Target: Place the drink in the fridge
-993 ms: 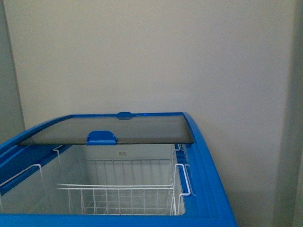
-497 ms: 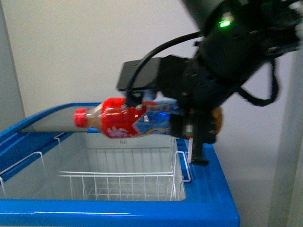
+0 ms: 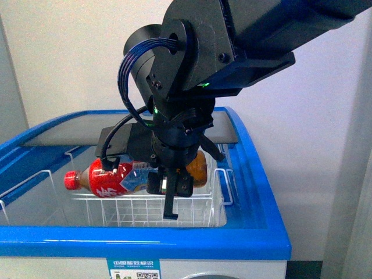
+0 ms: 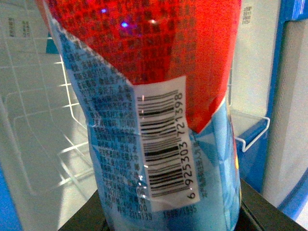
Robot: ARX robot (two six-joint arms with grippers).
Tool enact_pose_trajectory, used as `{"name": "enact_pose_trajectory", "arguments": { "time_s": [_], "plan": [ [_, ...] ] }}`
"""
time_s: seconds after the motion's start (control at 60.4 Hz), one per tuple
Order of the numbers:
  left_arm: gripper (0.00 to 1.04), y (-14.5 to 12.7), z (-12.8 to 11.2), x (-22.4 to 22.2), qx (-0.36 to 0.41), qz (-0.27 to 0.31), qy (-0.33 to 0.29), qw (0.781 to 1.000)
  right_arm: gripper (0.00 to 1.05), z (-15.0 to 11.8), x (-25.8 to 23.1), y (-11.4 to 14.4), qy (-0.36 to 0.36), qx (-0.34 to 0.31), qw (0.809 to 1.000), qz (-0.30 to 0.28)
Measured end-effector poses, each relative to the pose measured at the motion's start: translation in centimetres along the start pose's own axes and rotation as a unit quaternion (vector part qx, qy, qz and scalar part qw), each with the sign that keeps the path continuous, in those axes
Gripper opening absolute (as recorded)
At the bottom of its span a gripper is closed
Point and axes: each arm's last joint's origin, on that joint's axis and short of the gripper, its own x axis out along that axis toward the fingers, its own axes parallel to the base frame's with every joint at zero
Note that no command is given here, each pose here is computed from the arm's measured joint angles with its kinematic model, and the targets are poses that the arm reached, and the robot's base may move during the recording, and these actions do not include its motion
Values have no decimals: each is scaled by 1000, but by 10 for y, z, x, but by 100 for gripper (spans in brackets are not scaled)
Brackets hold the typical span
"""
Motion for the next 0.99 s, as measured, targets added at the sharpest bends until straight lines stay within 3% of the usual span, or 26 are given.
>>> {"name": "enact_pose_trajectory", "arguments": {
  "time_s": [0.149, 0.447, 0.679, 0.993],
  "plan": [
    [3, 0, 1, -6, 0, 1, -14, 1000, 41, 2, 19, -9, 5, 20, 1000, -3],
    [3, 0, 1, -6, 0, 1, -15, 1000, 41, 5, 58, 5, 17, 27, 999, 8],
    [3, 0, 1, -6, 0, 1, -15, 1000, 41, 7, 82, 6, 26, 40, 999, -27],
    [3, 0, 1, -6, 0, 1, -14, 1000, 41, 6, 137, 37, 49, 48, 997, -38]
  ]
}}
